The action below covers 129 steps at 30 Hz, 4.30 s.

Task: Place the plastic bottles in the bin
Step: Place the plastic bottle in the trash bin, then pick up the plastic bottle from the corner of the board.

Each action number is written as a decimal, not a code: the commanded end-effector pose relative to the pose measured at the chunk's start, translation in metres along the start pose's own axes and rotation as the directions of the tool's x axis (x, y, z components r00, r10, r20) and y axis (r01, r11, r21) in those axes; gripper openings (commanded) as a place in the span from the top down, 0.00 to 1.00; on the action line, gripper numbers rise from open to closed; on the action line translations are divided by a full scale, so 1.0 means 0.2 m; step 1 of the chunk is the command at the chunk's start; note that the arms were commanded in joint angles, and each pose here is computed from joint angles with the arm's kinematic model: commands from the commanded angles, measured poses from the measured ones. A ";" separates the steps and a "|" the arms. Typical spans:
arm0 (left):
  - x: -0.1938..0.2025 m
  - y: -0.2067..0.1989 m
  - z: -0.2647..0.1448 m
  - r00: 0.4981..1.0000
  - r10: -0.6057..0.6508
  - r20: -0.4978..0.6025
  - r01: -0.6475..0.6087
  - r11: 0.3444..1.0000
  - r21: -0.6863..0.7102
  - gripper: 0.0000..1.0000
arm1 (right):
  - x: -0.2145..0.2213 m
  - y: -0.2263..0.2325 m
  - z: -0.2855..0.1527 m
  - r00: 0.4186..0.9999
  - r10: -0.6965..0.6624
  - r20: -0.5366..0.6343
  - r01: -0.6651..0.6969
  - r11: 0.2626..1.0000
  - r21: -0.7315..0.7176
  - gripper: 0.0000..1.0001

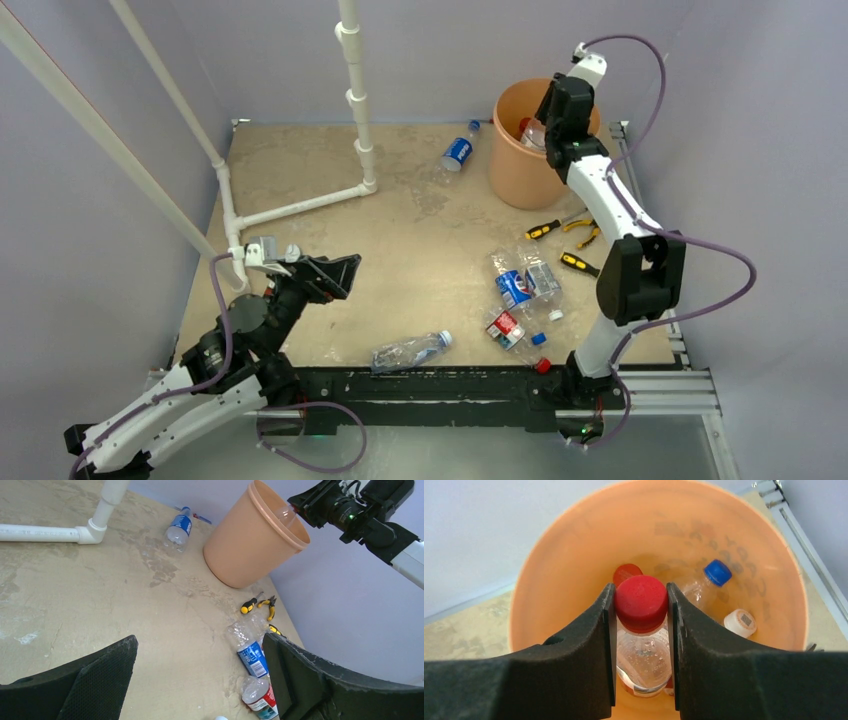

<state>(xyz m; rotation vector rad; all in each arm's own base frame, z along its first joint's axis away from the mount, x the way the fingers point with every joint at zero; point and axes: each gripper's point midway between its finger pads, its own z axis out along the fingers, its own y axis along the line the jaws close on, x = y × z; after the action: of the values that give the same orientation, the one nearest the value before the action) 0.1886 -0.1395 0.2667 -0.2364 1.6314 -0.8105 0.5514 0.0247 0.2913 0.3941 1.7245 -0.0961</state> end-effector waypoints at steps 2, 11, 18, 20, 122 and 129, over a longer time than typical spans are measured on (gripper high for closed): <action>0.00 -0.03 0.02 1.000 -0.027 0.008 0.027 0.999 0.018 0.05 | -0.45 0.10 -0.09 0.971 0.114 0.211 -0.092 0.989 -0.112 1.00; 0.02 -0.03 0.03 1.000 -0.022 -0.013 0.022 1.000 0.007 0.05 | -0.01 0.15 0.08 1.000 0.025 0.011 -0.023 0.991 -0.133 1.00; 0.07 -0.02 0.05 0.999 -0.025 -0.035 0.025 1.000 -0.009 0.05 | 0.18 0.18 0.13 0.998 -0.031 -0.063 0.020 0.986 -0.167 1.00; 0.08 -0.02 0.06 0.999 -0.023 -0.042 0.022 1.000 -0.008 0.05 | 0.21 0.19 0.12 0.997 -0.030 -0.078 0.015 0.983 -0.186 0.90; 0.80 -0.52 0.09 0.857 0.377 -0.351 -0.152 0.837 0.526 0.88 | 0.34 0.28 -2.08 0.933 0.185 -0.308 -0.336 0.145 -0.930 0.02; 0.55 -0.66 0.08 0.965 0.247 -0.083 -0.143 0.767 0.626 0.92 | 0.23 0.31 -2.15 0.917 0.228 -0.329 -0.346 0.040 -0.937 0.04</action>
<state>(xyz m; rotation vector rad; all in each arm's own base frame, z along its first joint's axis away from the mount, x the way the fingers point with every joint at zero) 0.1343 -0.3063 0.2254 0.5322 1.6328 -1.1382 0.1758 0.2093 0.3052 -0.2859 1.4585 1.3401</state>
